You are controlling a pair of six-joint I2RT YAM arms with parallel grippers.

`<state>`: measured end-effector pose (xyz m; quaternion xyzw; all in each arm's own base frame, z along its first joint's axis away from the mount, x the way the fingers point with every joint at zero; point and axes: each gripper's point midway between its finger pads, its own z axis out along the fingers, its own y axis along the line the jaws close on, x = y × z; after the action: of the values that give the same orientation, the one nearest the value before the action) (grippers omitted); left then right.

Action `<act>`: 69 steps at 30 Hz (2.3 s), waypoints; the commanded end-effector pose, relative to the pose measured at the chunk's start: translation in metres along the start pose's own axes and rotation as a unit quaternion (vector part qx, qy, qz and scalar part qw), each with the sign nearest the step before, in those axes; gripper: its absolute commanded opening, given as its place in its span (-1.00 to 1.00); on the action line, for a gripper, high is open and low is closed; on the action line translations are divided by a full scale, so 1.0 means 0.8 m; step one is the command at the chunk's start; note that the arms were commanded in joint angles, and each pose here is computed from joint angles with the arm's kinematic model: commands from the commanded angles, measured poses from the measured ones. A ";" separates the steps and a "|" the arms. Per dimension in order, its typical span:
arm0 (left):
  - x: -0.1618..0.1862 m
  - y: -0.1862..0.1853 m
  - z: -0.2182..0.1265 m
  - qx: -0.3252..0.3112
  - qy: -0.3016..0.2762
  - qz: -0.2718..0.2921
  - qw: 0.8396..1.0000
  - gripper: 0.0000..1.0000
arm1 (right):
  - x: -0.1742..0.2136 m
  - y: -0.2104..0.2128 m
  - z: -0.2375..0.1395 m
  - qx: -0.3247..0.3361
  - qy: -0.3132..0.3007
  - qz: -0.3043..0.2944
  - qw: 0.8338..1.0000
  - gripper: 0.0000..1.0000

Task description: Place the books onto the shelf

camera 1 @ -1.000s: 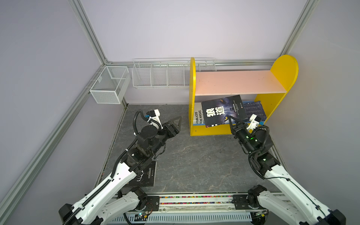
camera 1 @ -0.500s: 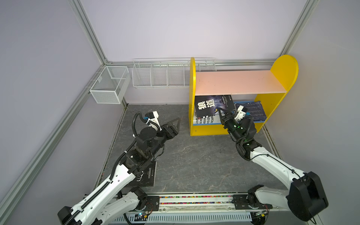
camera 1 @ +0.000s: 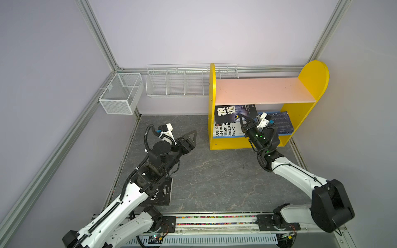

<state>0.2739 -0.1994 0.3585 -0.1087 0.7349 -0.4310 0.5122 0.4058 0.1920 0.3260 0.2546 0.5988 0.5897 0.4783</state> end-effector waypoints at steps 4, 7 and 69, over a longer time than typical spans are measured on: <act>0.000 0.011 -0.006 -0.010 -0.004 0.002 1.000 0.61 | 0.010 -0.008 -0.017 0.007 0.015 -0.003 1.000 -0.88; 0.002 0.014 -0.005 -0.012 -0.003 0.000 1.000 0.62 | 0.010 -0.022 -0.030 0.072 0.020 -0.035 0.997 -0.87; 0.035 0.035 0.017 -0.019 0.048 0.007 0.999 0.79 | 0.032 -0.103 0.028 0.169 0.004 0.033 0.985 -0.86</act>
<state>0.2792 -0.2064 0.3199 -0.0918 0.7688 -0.4166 0.4764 0.4479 0.2019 0.2375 0.3585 0.6781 0.4854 0.4196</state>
